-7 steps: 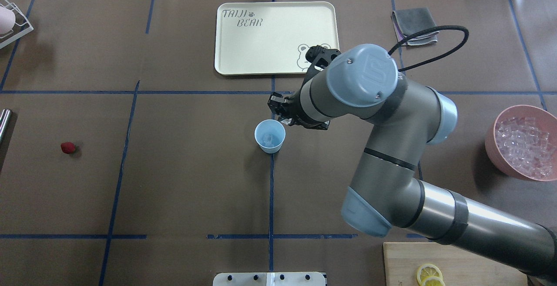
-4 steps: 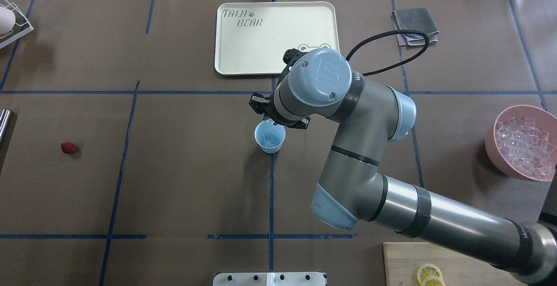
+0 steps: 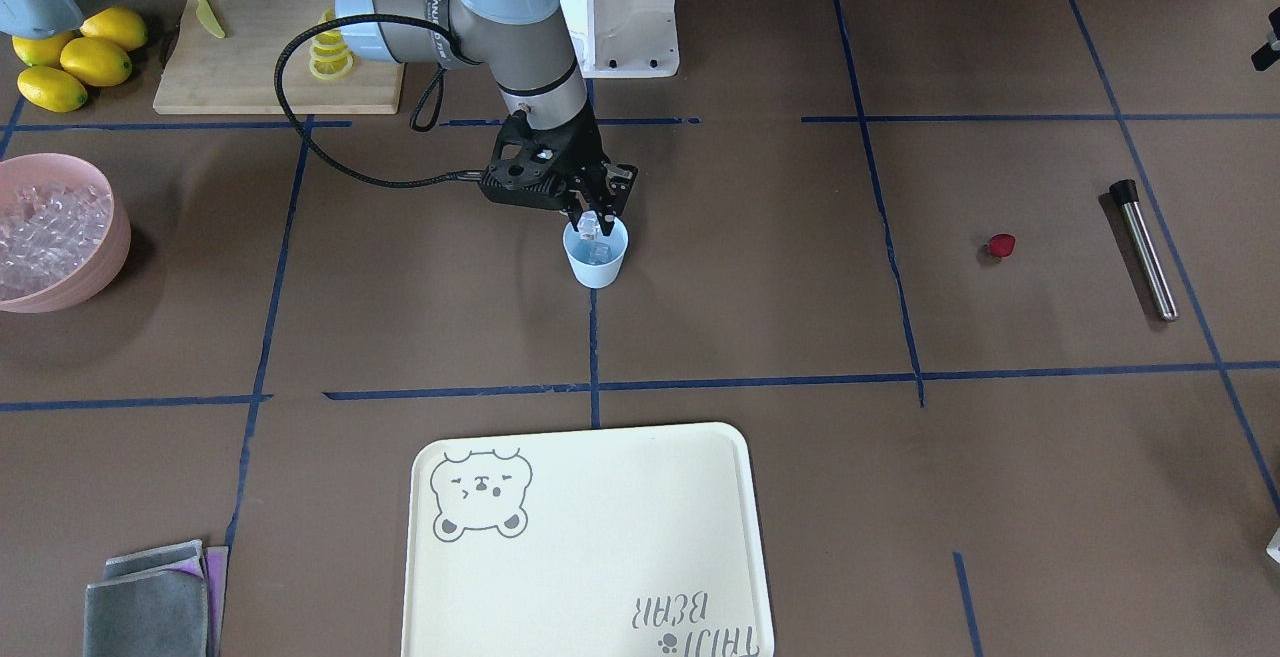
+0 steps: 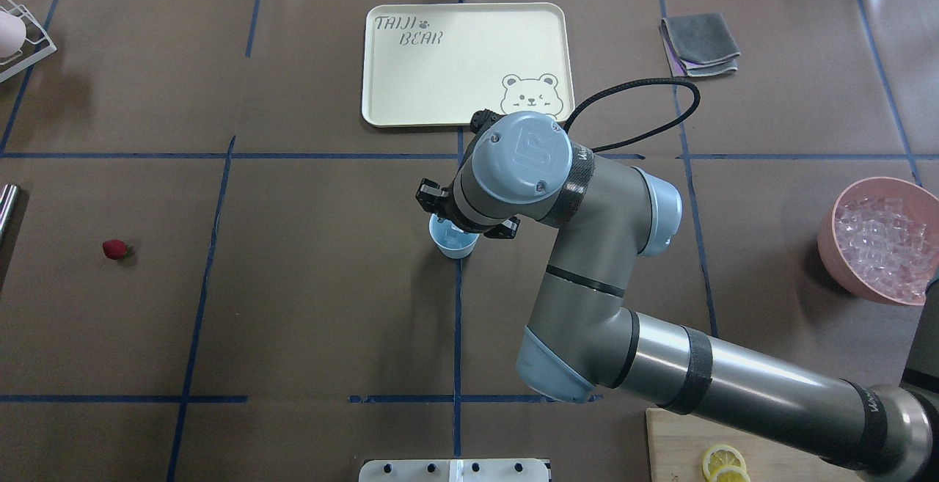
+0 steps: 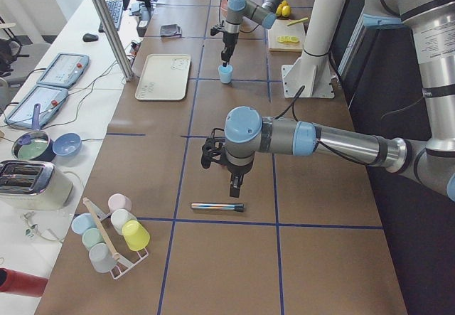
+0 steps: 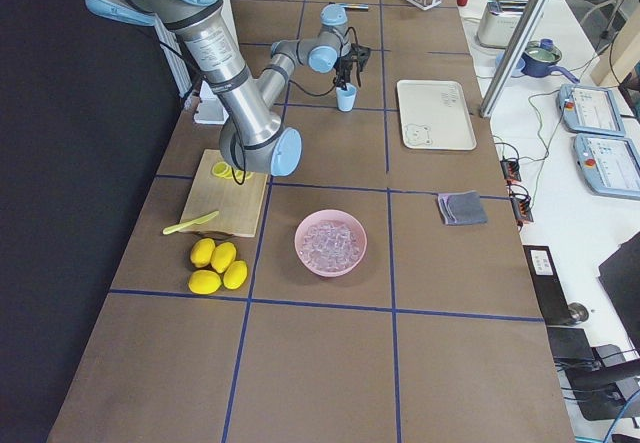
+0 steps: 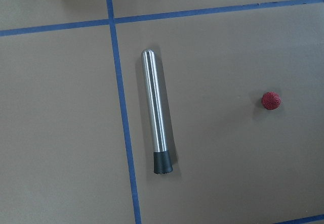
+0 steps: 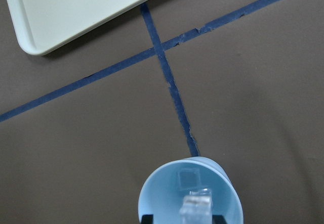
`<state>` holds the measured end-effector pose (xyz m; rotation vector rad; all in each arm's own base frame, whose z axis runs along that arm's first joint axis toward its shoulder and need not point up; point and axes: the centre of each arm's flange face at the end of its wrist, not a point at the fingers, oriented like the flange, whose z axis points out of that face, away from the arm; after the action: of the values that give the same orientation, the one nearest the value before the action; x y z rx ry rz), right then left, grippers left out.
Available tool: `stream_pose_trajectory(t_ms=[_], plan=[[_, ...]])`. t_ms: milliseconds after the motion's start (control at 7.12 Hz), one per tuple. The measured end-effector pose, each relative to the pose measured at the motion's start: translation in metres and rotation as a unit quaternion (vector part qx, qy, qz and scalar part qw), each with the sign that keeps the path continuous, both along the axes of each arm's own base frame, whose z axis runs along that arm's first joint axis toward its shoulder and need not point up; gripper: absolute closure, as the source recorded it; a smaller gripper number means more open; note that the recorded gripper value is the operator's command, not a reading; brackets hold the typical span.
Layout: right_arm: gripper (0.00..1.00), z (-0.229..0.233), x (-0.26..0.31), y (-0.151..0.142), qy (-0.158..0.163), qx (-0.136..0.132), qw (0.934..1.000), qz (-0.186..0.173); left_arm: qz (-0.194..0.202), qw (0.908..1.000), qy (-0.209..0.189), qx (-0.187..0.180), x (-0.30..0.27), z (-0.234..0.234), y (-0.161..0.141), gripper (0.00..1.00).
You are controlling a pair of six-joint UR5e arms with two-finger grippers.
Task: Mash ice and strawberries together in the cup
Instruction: 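Carry the ice cube to the blue cup and drop it in, then grasp the red strawberry with the left gripper while the right gripper withdraws toward the bowl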
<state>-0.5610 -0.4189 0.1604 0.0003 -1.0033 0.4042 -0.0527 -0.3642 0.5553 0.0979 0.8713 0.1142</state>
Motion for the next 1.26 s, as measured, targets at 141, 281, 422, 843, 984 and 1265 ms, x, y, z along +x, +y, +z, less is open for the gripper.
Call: stream_pose_trajectory(t_ms=[141,281,422,843,984,1265], plan=[[0.01,-0.002,0.000,-0.001,-0.001,0.002,1.0000,0.003,0.001,1.0000,0.000,0.002,0.000,0.000,0.000,0.00],[0.01,-0.004,0.002,-0.001,-0.002,0.005,1.0000,0.006,0.005,1.0000,0.000,0.003,0.002,-0.001,-0.001,0.00],[0.01,-0.009,0.015,-0.004,-0.009,0.009,0.9999,0.011,0.013,0.9999,0.001,0.008,0.009,-0.003,-0.003,0.00],[0.01,0.028,0.171,-0.015,-0.026,-0.023,0.9993,0.014,0.065,0.9978,0.006,0.012,0.075,-0.018,-0.015,0.00],[0.01,0.063,0.227,-0.015,-0.015,-0.026,0.9995,0.005,0.077,0.9970,0.009,-0.002,0.118,-0.031,-0.023,0.00],[0.01,0.127,0.293,-0.006,0.026,0.003,0.9994,-0.024,0.084,0.9965,-0.001,0.002,0.202,-0.056,-0.037,0.00]])
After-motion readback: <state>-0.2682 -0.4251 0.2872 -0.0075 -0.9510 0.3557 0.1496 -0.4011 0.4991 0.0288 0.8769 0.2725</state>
